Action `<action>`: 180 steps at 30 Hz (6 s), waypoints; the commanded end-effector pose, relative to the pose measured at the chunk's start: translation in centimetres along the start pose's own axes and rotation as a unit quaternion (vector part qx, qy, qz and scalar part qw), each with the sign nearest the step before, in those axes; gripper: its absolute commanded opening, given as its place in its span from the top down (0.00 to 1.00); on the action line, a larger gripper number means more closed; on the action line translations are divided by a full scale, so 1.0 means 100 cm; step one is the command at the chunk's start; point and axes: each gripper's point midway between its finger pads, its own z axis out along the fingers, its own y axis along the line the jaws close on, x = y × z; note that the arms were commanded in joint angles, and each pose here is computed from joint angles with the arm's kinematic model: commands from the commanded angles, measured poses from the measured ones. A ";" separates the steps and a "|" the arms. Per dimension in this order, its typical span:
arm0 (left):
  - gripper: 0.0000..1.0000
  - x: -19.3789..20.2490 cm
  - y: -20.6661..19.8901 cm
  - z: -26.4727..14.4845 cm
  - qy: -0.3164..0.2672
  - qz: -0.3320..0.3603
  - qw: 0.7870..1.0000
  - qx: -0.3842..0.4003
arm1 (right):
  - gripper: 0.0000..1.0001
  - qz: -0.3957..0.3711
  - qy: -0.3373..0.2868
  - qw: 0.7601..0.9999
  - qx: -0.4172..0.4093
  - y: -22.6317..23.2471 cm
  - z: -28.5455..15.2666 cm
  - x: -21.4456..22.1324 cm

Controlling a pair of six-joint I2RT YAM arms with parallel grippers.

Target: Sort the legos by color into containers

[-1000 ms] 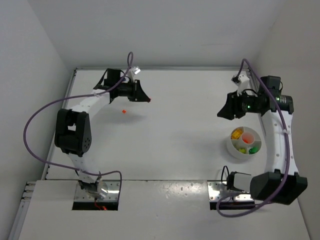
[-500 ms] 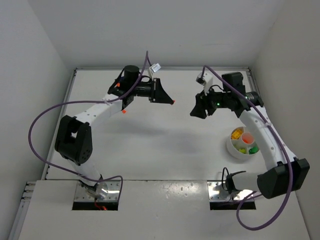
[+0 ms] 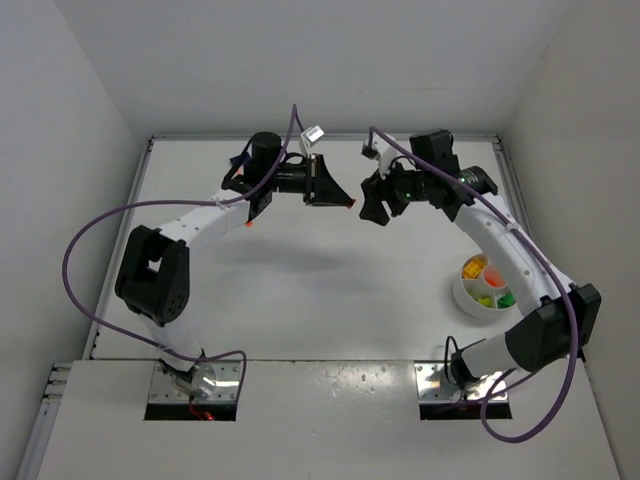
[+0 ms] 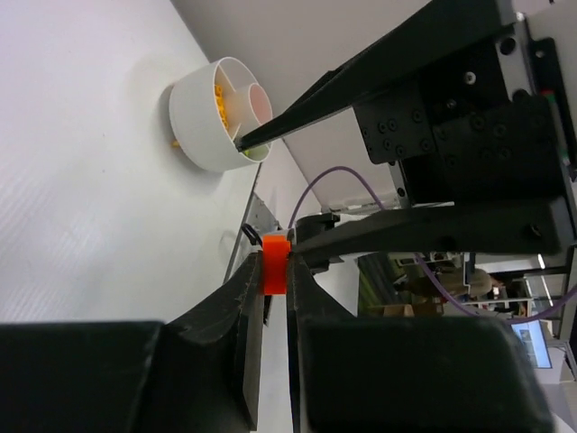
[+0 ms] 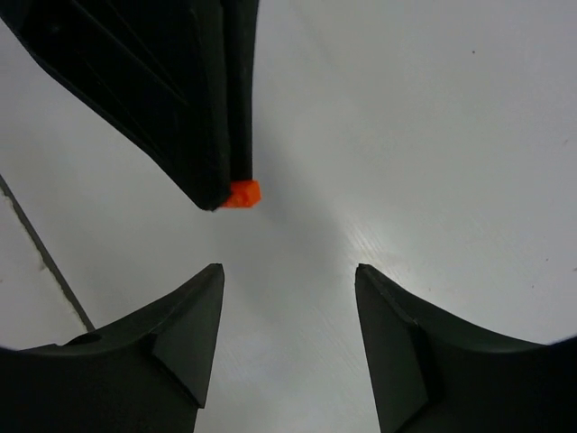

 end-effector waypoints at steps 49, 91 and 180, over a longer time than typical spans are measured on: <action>0.27 -0.038 0.075 -0.064 -0.068 -0.001 0.989 -0.132 | 0.95 -0.017 0.106 0.984 0.143 -0.035 -0.038 0.080; 0.17 -0.013 0.085 -0.141 -0.019 0.219 0.932 -0.289 | 0.97 0.254 0.412 0.836 0.258 -0.076 -0.193 0.256; 0.52 -0.001 0.325 -0.218 0.194 0.172 0.793 -0.551 | 0.56 0.268 0.347 0.867 0.236 -0.096 -0.177 0.218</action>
